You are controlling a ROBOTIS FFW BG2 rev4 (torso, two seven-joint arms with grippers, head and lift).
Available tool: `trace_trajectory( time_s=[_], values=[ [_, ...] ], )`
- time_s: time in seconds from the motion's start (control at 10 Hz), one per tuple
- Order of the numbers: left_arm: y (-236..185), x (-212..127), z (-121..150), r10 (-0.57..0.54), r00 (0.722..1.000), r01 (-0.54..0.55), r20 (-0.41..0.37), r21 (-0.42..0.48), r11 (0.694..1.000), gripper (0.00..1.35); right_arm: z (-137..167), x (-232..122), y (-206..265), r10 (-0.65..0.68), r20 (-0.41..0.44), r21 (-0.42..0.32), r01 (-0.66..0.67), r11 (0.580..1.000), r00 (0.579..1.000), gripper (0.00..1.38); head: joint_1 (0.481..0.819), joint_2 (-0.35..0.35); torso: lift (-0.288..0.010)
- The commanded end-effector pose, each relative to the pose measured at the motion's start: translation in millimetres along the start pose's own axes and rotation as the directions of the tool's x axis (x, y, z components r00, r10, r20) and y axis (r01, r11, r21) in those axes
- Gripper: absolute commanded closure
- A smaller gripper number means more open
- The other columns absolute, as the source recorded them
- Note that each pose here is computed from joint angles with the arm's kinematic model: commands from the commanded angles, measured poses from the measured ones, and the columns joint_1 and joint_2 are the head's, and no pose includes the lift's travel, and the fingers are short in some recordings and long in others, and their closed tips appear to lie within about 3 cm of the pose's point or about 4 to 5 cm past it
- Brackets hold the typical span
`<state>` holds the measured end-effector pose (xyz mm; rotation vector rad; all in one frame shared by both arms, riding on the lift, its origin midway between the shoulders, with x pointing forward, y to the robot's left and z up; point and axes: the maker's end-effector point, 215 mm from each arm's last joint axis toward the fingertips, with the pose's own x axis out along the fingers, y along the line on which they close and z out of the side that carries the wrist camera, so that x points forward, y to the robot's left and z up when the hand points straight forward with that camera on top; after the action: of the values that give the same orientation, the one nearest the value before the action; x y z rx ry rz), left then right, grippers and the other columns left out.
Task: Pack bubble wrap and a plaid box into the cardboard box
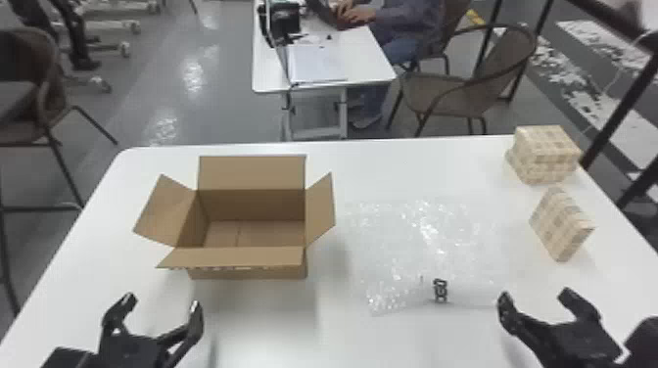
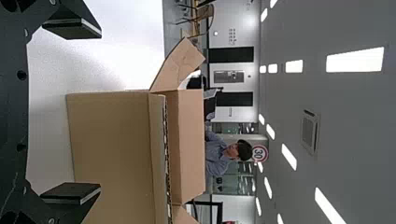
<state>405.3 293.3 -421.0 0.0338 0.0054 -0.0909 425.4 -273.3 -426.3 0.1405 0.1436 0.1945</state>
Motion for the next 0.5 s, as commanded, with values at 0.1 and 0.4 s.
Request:
trace_trajectory(
  time_s=[0.1, 0.4],
  values=[
    [-1.5, -0.1, -1.4, -0.001, 1.000, 0.001, -0.002, -0.002, 1.000, 0.14, 1.8, 0.6, -0.1, 0.001, 0.003, -0.002, -0.001, 1.000, 1.000, 0.11, 0.695, 0.027, -0.110],
    [-1.1, -0.2, -0.3, 0.001, 1.000, -0.001, 0.001, -0.004, 1.000, 0.14, -0.2, -0.2, -0.5, 0.000, 0.000, 0.004, 0.000, 1.000, 1.000, 0.11, 0.695, 0.026, -0.110]
  ],
)
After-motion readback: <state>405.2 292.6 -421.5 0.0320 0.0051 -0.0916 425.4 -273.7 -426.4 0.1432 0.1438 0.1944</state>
